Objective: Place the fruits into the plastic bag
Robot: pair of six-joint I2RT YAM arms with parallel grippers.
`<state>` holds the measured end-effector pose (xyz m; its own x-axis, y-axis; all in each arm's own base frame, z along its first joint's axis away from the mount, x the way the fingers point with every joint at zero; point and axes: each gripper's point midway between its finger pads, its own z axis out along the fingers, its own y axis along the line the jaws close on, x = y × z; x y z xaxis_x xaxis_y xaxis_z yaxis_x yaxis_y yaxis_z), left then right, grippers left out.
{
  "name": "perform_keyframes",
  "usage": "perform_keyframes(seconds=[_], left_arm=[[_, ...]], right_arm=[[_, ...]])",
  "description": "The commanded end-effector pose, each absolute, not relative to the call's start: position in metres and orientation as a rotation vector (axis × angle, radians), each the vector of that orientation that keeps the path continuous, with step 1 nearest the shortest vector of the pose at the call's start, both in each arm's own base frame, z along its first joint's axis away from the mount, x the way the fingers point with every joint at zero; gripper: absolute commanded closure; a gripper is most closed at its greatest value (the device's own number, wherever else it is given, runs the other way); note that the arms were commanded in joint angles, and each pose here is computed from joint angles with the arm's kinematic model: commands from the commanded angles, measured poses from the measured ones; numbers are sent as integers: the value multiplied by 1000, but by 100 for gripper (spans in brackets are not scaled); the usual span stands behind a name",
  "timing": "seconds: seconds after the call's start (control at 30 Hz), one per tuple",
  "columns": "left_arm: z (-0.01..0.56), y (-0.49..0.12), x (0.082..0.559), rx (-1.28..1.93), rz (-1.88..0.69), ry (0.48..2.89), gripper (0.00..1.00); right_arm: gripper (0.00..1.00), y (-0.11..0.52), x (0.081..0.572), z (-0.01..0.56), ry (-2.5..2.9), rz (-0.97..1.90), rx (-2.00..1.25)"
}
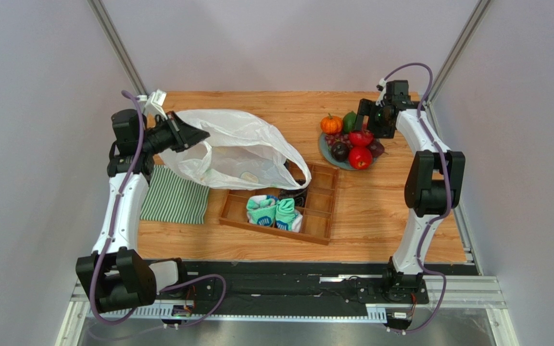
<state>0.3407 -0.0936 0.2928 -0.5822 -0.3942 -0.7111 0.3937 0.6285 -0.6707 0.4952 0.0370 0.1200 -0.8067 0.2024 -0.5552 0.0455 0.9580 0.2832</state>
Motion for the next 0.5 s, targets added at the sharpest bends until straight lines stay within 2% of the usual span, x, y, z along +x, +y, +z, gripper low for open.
perform_keyframes(seconds=[0.0,0.3,0.4,0.47], left_arm=[[299,-93,342,35,-1069,1884,100],[299,-93,342,32,-1073,1886,100],[298,-93,343,29,-1073,1886,100],[298,-93,343,28,-1073,1887,100]], right_arm=[[13,34,511,130,2448,338,160],[17,38,513,124,2458,367,160],[23,39,513,125,2454,375,163],[31,40,513,128,2449,380,164]])
